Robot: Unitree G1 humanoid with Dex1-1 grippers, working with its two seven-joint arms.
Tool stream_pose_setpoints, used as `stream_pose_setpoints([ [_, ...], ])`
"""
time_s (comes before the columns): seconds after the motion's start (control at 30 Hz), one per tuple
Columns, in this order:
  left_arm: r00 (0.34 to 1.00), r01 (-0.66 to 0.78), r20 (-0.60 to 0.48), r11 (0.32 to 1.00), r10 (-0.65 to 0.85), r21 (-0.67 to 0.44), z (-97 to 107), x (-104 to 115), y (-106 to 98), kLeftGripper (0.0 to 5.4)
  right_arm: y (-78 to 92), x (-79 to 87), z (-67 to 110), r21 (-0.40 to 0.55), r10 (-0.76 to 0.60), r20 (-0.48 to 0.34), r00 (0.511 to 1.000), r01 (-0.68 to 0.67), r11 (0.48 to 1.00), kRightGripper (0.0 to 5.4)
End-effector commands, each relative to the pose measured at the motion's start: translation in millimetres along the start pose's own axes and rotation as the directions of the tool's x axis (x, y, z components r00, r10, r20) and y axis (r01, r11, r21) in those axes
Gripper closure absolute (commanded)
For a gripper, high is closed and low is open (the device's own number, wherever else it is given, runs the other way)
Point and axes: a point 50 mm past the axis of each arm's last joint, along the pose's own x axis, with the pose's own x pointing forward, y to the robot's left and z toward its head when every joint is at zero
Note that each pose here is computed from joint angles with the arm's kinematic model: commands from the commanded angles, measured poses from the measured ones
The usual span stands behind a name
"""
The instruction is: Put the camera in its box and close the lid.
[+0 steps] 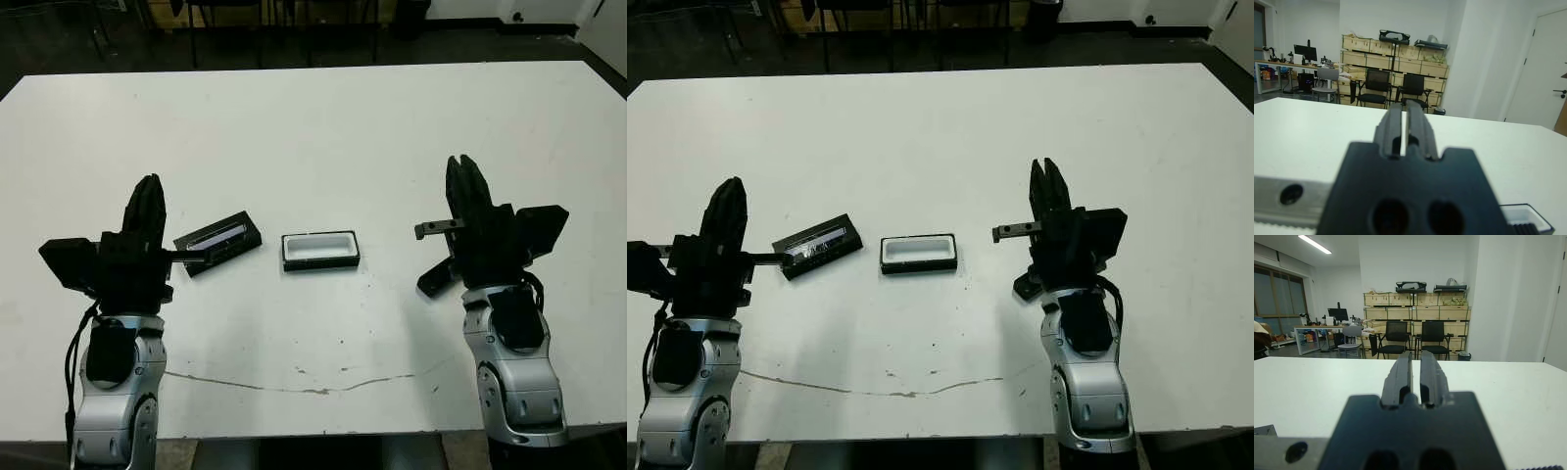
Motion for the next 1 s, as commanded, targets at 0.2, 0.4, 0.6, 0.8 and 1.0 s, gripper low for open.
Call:
stream_pose_setpoints([
  [0.2, 0.999, 0.008, -0.037, 1.000, -0.008, 0.012, -7, -1, -1, 5.39, -5.0, -0.1, -3.7, -0.021, -0.003, -0.027, 1.000, 0.003, 1.000, 5.40],
  [0.4, 0.999, 0.005, -0.037, 1.000, -0.004, 0.020, -7, -3, -1, 5.39, -16.7, 2.4, 0.2, -0.072, 0.031, -0.022, 0.999, -0.032, 0.997, 5.40],
  [0.6, 0.999, 0.009, -0.043, 1.000, -0.008, 0.018, -9, -5, -2, 5.39, -52.5, 24.4, 24.7, -0.188, 0.100, 0.032, 0.995, -0.092, 0.978, 5.40],
  [0.8, 0.999, 0.011, -0.048, 1.000, -0.011, 0.012, -9, -5, -4, 5.39, -91.4, 65.6, 64.0, -0.353, 0.195, -0.053, 0.979, -0.201, 0.914, 5.40],
  [1.0, 0.999, 0.015, -0.048, 1.000, -0.015, 0.013, -9, -5, -5, 5.39, -110.4, 109.3, 71.1, -0.386, 0.352, -0.247, 0.903, -0.425, 0.819, 5.40],
])
